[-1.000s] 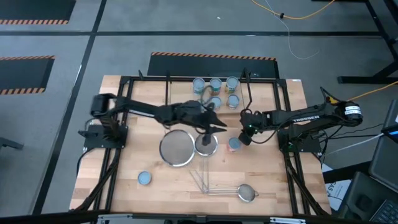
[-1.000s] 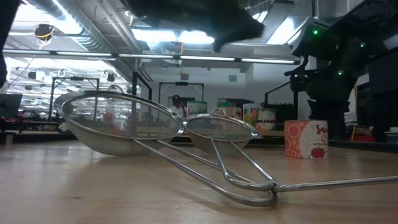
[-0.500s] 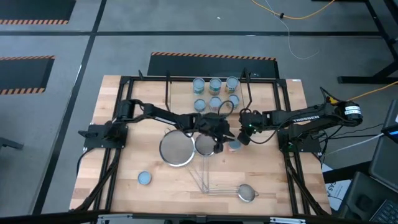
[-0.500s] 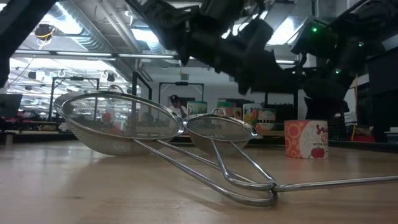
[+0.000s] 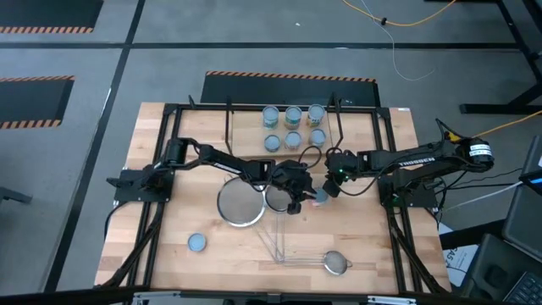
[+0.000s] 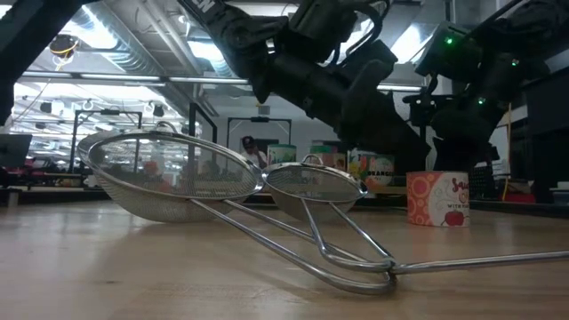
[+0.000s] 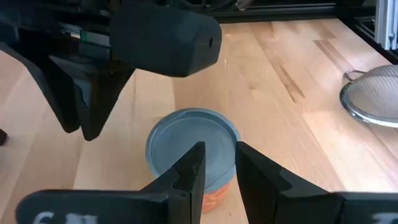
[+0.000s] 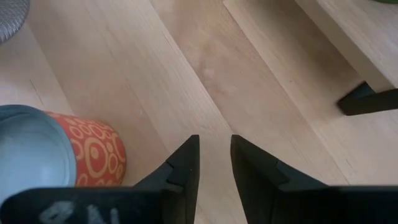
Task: Pick and place cans onto a shelf
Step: Put the canned meatballs on the shelf
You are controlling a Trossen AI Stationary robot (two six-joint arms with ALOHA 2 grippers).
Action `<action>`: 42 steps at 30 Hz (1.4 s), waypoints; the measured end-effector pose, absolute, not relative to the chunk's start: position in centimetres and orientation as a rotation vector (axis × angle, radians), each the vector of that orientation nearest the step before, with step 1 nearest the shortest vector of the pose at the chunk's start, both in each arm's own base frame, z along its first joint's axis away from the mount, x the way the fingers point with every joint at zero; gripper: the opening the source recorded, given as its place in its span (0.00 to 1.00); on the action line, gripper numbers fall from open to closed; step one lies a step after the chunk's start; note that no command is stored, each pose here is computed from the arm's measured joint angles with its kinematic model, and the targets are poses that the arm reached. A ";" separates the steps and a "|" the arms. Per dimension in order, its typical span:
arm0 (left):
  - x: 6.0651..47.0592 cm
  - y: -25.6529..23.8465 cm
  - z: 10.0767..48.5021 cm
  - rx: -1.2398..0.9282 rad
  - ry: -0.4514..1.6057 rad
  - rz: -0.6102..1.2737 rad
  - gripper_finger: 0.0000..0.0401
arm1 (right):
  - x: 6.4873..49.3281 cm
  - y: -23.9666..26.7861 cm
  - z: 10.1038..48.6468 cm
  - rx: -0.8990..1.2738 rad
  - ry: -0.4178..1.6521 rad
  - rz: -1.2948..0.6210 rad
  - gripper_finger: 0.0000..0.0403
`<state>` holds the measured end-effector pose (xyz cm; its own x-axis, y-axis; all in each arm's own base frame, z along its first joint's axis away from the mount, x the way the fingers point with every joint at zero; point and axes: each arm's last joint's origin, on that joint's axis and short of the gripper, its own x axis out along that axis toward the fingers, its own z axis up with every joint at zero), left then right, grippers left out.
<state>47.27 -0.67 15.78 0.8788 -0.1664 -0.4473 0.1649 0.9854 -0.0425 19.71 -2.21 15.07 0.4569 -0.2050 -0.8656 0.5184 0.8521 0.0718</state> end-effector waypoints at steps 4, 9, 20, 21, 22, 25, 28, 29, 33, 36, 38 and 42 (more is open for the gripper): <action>47.3 -0.8 15.8 -0.007 0.463 -0.179 0.20 | 19.7 -2.2 15.1 0.351 1.003 -0.458 0.24; 47.3 -1.3 15.8 -0.009 0.462 -0.201 0.20 | 19.9 -2.2 15.2 0.353 0.979 -0.453 0.24; 47.0 -1.5 15.4 -0.019 0.507 -0.224 0.20 | 20.0 -2.0 15.2 0.391 0.988 -0.381 0.24; 47.0 -1.5 15.4 -0.019 0.516 -0.222 0.20 | 20.0 -2.0 15.2 0.398 0.991 -0.368 0.24; 47.0 -1.6 15.3 -0.017 0.521 -0.218 0.20 | 20.0 -1.9 15.2 0.405 0.994 -0.357 0.24; 47.0 -1.8 15.3 -0.010 0.525 -0.200 0.20 | 20.0 -1.8 15.2 0.425 1.004 -0.312 0.24; 47.0 -1.8 15.3 -0.004 0.526 -0.180 0.20 | 20.0 -1.6 15.2 0.434 1.018 -0.251 0.24; 47.0 -1.7 15.3 -0.004 0.527 -0.167 0.20 | 20.0 -1.6 15.2 0.440 1.021 -0.235 0.24; 47.0 -1.5 15.2 -0.006 0.534 -0.109 0.20 | 20.0 -1.4 15.2 0.475 1.033 -0.165 0.24; 47.0 -1.4 15.2 0.001 0.535 -0.085 0.20 | 20.0 -1.2 15.2 0.493 1.042 -0.102 0.24; 47.0 -1.3 15.2 0.005 0.535 -0.067 0.20 | 20.0 -1.1 15.2 0.506 1.045 -0.081 0.24; 47.0 -1.2 15.2 0.012 0.535 -0.042 0.20 | 20.0 -1.0 15.3 0.529 1.051 -0.045 0.24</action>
